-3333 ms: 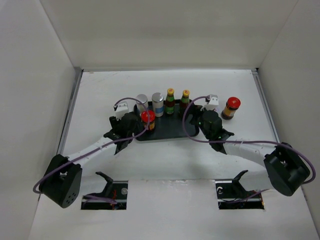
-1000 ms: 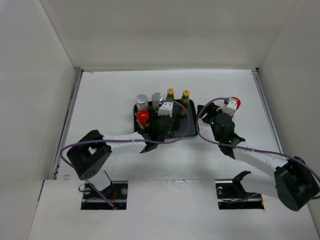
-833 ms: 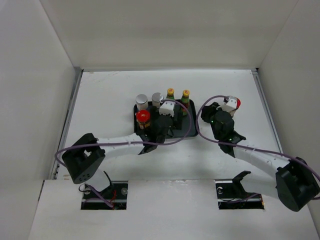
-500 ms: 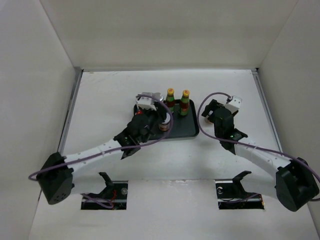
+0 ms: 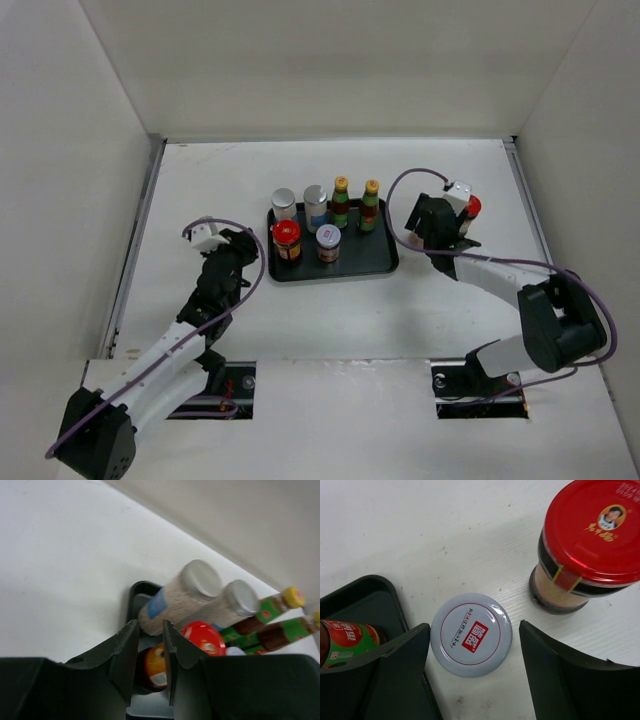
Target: Organize the condiment bottles
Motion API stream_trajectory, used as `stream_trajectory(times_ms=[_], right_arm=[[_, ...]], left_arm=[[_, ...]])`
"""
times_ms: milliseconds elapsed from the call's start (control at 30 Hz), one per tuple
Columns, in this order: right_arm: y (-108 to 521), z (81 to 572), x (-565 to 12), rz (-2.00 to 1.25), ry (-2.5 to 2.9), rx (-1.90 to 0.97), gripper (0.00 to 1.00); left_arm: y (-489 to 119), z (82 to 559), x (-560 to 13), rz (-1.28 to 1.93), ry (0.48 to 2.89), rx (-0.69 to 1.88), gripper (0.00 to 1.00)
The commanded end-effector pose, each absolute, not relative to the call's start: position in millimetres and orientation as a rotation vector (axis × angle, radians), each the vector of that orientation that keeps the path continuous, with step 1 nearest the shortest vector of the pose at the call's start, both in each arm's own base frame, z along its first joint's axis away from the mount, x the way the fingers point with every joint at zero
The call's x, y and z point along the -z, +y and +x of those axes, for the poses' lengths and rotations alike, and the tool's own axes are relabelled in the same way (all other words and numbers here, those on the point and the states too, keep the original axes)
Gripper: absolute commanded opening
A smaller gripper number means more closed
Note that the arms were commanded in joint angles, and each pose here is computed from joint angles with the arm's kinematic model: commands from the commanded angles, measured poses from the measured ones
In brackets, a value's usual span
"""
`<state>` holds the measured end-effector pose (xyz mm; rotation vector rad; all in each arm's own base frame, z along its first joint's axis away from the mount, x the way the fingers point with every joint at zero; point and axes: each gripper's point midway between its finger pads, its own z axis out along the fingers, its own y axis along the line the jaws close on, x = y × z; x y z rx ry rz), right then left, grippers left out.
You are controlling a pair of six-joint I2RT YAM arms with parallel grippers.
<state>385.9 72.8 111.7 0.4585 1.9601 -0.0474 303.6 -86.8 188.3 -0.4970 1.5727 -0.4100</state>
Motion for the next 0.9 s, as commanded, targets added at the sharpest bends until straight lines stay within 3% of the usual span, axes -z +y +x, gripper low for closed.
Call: stream_trajectory(times_ms=[0,33,100,200,433,867], right_arm=[[81.3,398.6,-121.7,0.446,1.946,0.016,0.74],[81.2,398.8,-119.2,0.448,1.952,0.020,0.70],[80.4,398.4,-117.6,0.449,1.956,0.031,0.54],[79.9,391.4,-132.5,0.469,1.908,0.027,0.45],[120.7,358.3,-187.2,0.351,1.813,-0.089,0.45],[239.0,371.1,-181.0,0.174,1.838,-0.361,0.45]], left_arm=[[-72.9,298.8,-155.6,-0.594,1.621,0.421,0.25],[-69.2,298.4,-147.5,-0.613,1.631,0.415,0.25],[-63.7,298.6,-136.8,-0.639,1.641,0.407,0.26],[-63.6,298.6,-131.0,-0.646,1.631,0.422,0.29],[-58.7,299.6,-133.4,-0.659,1.590,0.423,0.32],[-57.2,301.3,-134.1,-0.660,1.582,0.418,0.33]])
